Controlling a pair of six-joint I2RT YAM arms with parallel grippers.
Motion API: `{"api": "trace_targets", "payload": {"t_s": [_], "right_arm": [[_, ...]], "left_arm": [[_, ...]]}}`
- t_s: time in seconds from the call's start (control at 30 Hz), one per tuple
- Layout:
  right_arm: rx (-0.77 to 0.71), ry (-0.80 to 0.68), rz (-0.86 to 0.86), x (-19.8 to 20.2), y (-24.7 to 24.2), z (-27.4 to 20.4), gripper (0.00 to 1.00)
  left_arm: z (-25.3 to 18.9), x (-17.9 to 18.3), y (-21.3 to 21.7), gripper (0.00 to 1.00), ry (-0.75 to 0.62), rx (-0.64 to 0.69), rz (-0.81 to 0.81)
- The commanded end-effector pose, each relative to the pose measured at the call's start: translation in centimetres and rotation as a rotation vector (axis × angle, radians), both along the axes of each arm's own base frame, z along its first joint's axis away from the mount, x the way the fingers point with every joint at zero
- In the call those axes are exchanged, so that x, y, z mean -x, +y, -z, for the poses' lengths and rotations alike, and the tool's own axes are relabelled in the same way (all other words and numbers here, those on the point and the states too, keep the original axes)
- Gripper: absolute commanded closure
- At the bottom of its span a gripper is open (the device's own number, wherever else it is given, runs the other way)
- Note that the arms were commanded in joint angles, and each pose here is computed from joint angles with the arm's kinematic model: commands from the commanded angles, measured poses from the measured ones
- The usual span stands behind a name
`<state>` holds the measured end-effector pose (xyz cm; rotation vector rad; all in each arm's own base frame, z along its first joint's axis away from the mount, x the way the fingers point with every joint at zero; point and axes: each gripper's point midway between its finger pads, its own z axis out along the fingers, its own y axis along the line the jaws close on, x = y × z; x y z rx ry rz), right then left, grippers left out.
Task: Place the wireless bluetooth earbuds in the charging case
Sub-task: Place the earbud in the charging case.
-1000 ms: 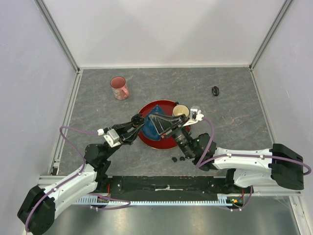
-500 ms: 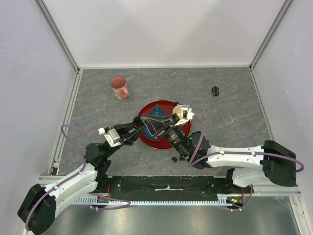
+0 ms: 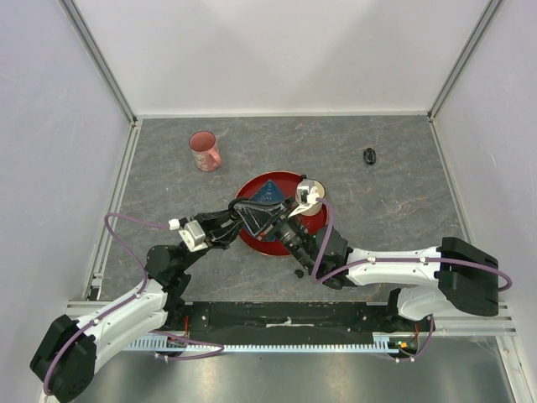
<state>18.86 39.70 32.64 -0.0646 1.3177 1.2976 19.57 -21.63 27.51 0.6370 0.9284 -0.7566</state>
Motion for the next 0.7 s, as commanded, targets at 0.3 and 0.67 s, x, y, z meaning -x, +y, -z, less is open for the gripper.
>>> {"api": "trace_targets", "payload": {"t_s": [0.3, 0.67], "right_arm": [[-0.014, -0.008, -0.01, 0.2, 1.1, -0.9, 1.0], [0.085, -0.01, 0.037, 0.1, 1.3, 1.1, 1.0]], "left_arm": [[-3.6, 0.9, 0.3, 0.98, -0.08, 0.074, 0.021], [-4.5, 1.1, 1.2, 0.98, -0.091, 0.118, -0.004]]}}
